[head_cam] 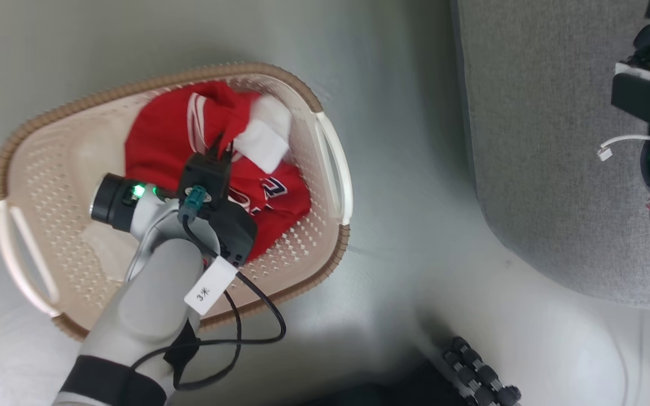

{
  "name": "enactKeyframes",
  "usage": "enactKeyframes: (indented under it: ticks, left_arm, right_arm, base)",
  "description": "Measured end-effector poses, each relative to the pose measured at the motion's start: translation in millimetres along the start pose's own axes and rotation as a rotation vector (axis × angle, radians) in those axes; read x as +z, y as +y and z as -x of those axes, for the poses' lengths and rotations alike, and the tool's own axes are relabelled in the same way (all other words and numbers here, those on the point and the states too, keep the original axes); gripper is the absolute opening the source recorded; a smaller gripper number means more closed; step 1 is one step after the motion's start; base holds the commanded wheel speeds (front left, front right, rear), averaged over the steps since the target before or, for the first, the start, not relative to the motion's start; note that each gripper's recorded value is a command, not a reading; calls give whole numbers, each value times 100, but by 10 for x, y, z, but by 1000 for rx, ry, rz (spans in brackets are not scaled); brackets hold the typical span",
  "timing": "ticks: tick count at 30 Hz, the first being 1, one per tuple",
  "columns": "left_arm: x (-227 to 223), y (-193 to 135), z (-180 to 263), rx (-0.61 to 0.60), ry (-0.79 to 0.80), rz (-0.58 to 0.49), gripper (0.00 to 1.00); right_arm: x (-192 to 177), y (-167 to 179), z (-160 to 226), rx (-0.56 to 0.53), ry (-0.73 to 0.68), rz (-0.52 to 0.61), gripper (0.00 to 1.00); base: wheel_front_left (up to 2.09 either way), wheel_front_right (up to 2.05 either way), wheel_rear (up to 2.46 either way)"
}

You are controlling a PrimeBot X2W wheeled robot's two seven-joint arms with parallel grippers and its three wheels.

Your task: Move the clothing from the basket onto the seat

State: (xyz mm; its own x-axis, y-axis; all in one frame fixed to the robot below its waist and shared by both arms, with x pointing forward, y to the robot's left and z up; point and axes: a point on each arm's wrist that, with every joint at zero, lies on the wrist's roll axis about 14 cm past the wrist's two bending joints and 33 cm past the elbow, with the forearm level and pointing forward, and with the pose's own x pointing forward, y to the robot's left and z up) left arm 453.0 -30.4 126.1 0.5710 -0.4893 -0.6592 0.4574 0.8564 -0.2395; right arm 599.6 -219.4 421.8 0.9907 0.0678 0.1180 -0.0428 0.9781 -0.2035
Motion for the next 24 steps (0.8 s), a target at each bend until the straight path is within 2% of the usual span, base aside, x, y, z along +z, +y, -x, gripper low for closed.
enactKeyframes:
  ticks: [16, 24]
  left_arm:
    - [694, 20, 589, -8, -160, -26, 0]
    - [1351, 23, 937, -11, -328, -58, 0]
  right_arm:
    - [157, 97, 192, 5, 45, -70, 100]
    - [296, 166, 304, 9, 56, -104, 100]
  base:
    - [0, 0, 0]
    - [0, 0, 0]
